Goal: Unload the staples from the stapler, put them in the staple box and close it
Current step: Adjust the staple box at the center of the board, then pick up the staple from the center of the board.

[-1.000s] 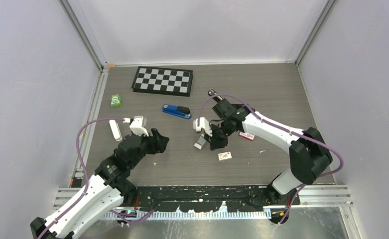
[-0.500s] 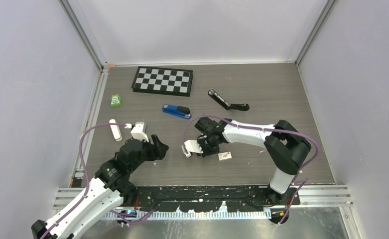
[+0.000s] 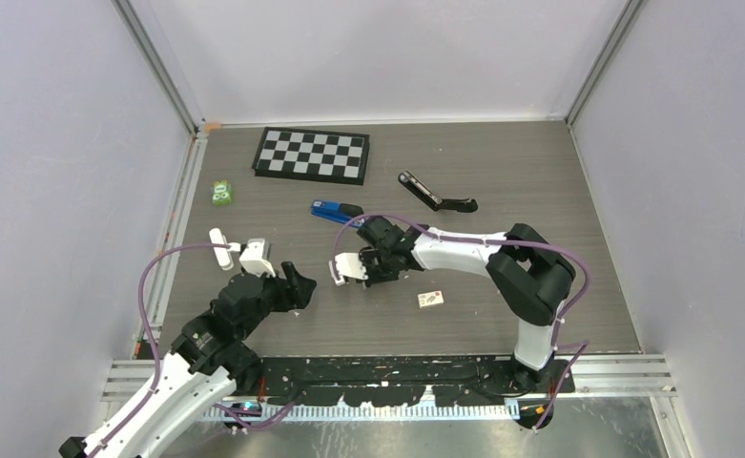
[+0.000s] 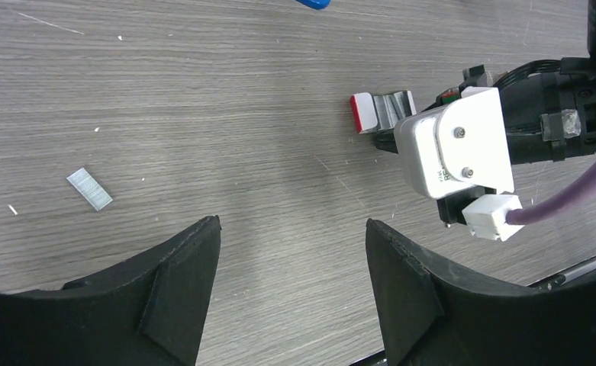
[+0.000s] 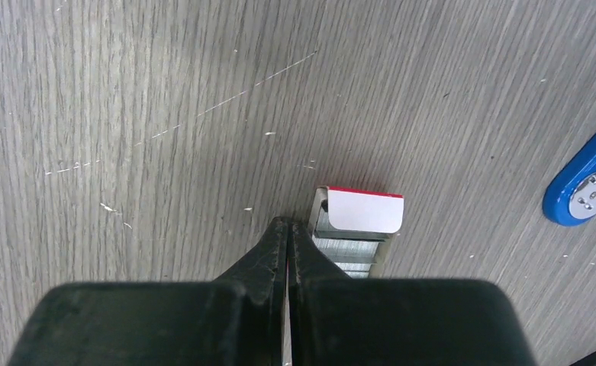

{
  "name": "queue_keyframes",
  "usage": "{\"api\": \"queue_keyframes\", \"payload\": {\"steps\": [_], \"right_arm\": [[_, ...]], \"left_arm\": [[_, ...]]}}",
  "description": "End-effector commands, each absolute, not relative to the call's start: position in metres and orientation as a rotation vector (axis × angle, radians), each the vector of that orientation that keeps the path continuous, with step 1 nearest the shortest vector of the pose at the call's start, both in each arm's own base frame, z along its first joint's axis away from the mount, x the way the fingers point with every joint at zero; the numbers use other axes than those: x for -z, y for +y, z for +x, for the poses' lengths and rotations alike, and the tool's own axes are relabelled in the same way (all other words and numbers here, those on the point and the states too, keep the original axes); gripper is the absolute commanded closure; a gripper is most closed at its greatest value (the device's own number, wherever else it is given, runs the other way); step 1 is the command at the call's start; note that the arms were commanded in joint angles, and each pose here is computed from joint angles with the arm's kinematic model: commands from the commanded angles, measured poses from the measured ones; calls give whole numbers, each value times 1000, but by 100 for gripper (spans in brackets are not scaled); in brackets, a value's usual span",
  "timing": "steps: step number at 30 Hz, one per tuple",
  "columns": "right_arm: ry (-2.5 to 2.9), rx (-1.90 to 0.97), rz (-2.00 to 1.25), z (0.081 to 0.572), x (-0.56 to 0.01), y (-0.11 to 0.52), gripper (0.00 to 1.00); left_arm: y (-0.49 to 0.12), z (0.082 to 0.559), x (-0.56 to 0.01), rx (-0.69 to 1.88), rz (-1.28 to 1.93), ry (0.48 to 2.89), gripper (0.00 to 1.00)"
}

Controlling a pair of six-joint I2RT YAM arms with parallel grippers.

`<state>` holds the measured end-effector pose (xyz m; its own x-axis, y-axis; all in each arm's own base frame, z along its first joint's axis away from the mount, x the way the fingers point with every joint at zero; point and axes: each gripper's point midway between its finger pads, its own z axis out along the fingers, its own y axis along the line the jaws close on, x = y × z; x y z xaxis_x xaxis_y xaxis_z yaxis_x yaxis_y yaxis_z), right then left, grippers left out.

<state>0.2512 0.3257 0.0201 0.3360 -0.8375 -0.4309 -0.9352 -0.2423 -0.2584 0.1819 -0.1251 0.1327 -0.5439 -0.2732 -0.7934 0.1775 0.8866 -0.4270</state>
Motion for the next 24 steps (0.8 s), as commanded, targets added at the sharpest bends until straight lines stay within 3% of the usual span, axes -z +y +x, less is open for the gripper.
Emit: {"api": "queue_keyframes", "payload": {"steps": [1,6,8,10,13,15,17,21,24], "right_arm": [[1608,-360,-2123,240,-25,327,95],[1579,-781,-2033,195,-108,328,92],[1591,-820,-1948,197,-139,318,89],[1661,-779,-1796,213,-165,307,75],[1744,-827,-1589,231,-186,287,38],[1802,-921,-1500,236,-183,276,23],[1872,-973,-1447,239,-176,271,22],[1945,-986,-1357,248,-173,275,24],[1962,-961,-1345,252,-170,274,24]], "left_arm": [[-121,185,-143,563,-101,2046,29],[-119,185,-133,552,-160,2088,25],[-115,185,-126,522,-212,2113,24],[-107,184,-118,466,-281,2160,25],[-96,181,-102,354,-388,2253,28],[-89,179,-90,261,-460,2313,29],[-84,177,-76,153,-527,2384,34],[-85,179,-67,33,-585,2460,53],[-75,184,-70,-64,-600,2440,53]]}}
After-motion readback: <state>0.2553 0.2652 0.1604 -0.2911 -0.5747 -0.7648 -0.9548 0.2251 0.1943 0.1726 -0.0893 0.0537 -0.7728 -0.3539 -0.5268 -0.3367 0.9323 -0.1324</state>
